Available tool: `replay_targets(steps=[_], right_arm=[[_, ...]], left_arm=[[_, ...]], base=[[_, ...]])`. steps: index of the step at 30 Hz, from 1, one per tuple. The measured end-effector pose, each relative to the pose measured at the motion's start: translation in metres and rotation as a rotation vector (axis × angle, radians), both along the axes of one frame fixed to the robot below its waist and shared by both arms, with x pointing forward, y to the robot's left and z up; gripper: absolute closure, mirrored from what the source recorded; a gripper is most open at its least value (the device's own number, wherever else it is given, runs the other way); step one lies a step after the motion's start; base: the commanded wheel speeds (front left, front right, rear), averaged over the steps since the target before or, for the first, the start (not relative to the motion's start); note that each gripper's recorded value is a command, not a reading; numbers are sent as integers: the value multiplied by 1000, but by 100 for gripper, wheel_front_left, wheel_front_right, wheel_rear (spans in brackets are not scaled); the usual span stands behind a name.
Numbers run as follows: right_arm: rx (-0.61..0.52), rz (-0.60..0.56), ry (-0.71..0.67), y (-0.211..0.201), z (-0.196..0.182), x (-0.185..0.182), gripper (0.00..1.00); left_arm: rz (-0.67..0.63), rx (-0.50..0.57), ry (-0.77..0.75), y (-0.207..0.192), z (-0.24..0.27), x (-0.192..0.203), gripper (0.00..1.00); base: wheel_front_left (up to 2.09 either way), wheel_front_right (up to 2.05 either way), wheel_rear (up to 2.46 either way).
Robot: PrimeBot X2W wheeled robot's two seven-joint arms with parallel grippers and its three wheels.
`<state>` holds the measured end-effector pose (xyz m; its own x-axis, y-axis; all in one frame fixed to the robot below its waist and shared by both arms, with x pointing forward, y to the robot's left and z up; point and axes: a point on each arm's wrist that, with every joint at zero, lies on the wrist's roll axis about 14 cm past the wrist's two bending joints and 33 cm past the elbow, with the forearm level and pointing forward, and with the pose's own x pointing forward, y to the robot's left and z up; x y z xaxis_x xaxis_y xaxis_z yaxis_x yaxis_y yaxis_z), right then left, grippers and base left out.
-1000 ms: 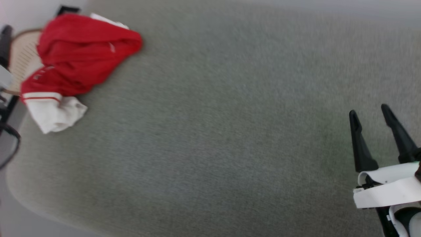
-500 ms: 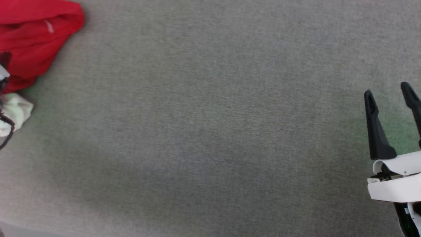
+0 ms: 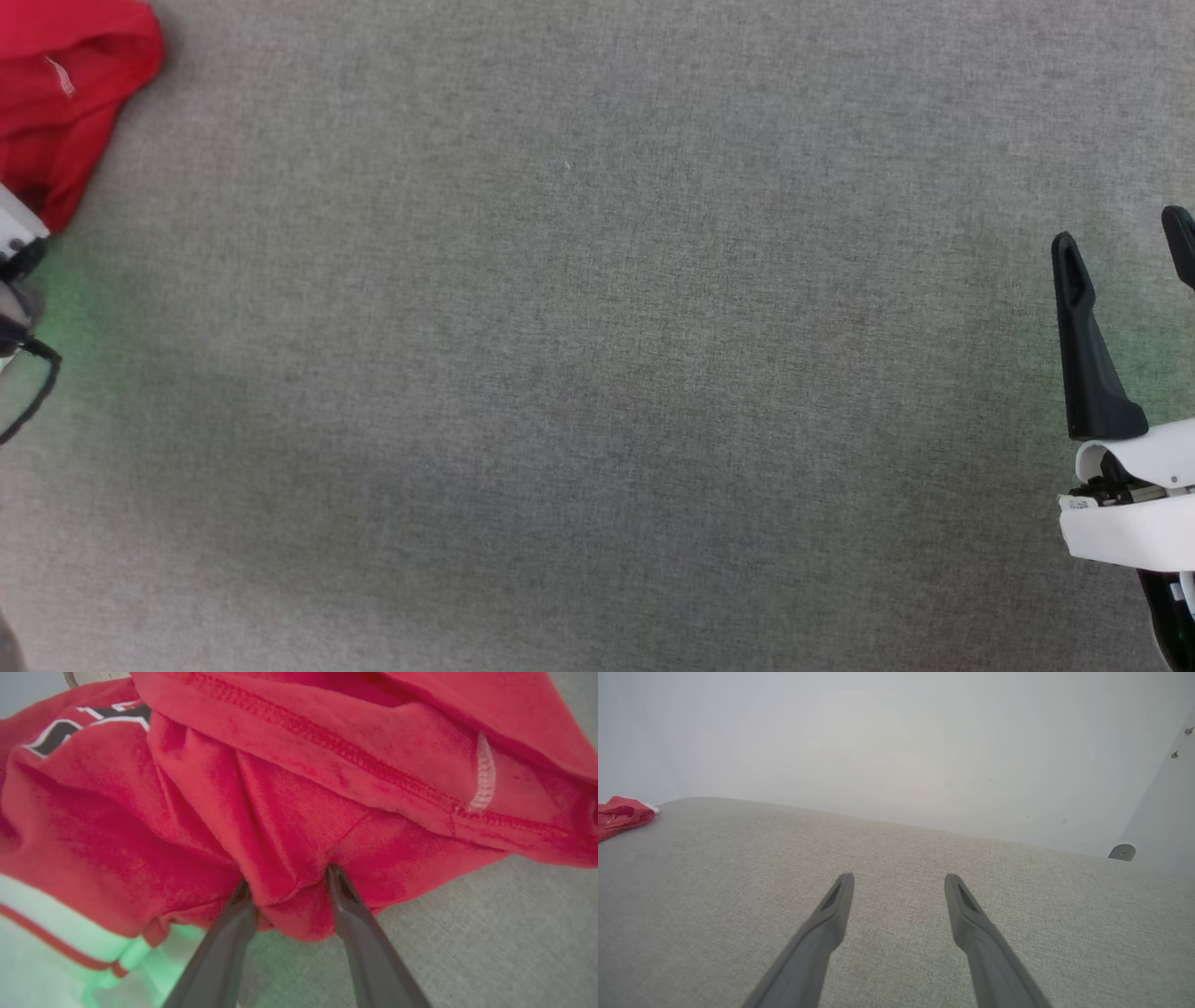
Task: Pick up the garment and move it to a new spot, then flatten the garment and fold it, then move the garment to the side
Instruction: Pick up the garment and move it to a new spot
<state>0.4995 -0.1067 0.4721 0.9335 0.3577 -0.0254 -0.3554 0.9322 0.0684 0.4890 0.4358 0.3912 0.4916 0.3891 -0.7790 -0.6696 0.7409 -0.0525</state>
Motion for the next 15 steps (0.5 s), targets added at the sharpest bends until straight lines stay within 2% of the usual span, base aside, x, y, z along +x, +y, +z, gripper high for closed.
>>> replay_targets(steps=[8,15], right_arm=[[15,-3,-11,2,9,-3,0],[40,4,-20,8,20,-13,0]], left_arm=[[-20,57,-98,4,16,5,100],[-46,176,-258,23,80,16,100]], base=[[0,0,0],[0,0,0]])
